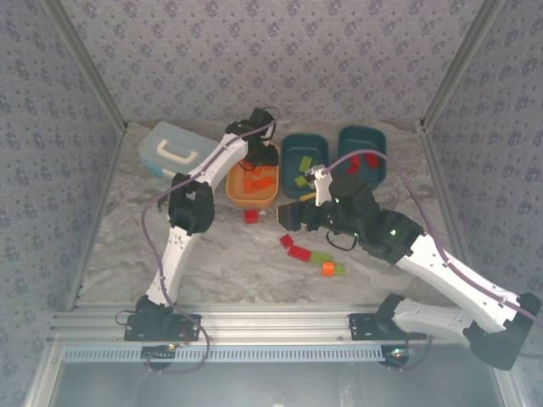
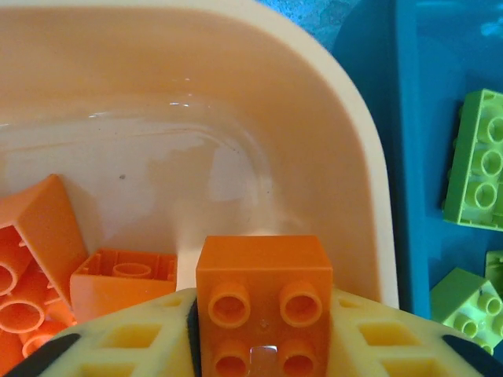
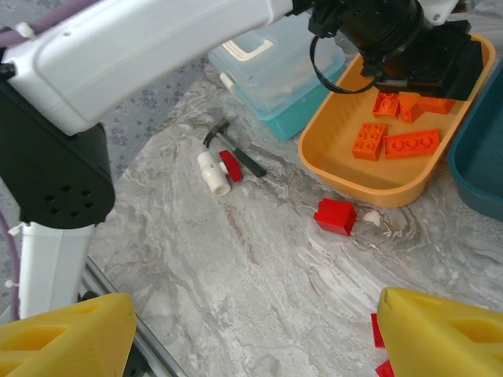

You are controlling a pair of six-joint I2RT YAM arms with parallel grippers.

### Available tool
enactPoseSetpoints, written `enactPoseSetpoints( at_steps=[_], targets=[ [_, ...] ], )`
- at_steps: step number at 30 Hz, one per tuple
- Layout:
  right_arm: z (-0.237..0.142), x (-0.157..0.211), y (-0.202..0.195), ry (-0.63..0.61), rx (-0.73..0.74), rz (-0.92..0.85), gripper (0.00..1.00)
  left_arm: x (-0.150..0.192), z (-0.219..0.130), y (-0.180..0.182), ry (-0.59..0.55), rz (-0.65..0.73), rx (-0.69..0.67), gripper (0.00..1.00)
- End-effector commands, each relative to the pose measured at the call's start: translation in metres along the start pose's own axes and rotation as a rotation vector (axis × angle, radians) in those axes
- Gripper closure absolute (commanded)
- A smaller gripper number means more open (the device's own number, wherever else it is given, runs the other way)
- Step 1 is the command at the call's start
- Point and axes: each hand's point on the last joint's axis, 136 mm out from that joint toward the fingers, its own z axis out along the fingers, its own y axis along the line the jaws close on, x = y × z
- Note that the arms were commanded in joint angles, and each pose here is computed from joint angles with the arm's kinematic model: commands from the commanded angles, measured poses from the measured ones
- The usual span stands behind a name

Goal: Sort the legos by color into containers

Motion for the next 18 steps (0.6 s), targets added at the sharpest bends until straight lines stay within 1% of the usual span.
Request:
enactPoseSetpoints(
  at_steps=[1, 3, 6, 9, 12, 15, 18],
  targets=[
    [0.017, 0.029, -0.026, 0.083, 0.115, 0.021, 0.18, -0.009, -0.018, -0.006, -0.015, -0.010, 0.037, 0.50],
    [0.026, 0.043, -0.039, 0.125, 0.165, 0.031, 0.19, -0.013, -0.031, -0.010, -0.035, -0.011, 0.047, 0.45],
    [0.046, 0.063, -0.054, 0.190, 0.242, 0.028, 0.21, -0.023, -0.057, -0.015, -0.082, -0.021, 0.065, 0.33],
    [0.071, 0.078, -0.062, 0.241, 0.318, 0.011, 0.19, -0.033, -0.091, -0.021, -0.135, -0.036, 0.082, 0.28],
    [0.103, 0.089, -0.059, 0.269, 0.360, -0.016, 0.14, -0.041, -0.133, -0.017, -0.197, -0.080, 0.089, 0.26],
    [0.140, 0.102, -0.055, 0.295, 0.394, -0.018, 0.11, -0.042, -0.180, 0.001, -0.272, -0.158, 0.085, 0.25],
    [0.176, 0.114, -0.057, 0.287, 0.434, 0.009, 0.10, -0.026, -0.227, 0.023, -0.346, -0.244, 0.104, 0.22]
  ],
)
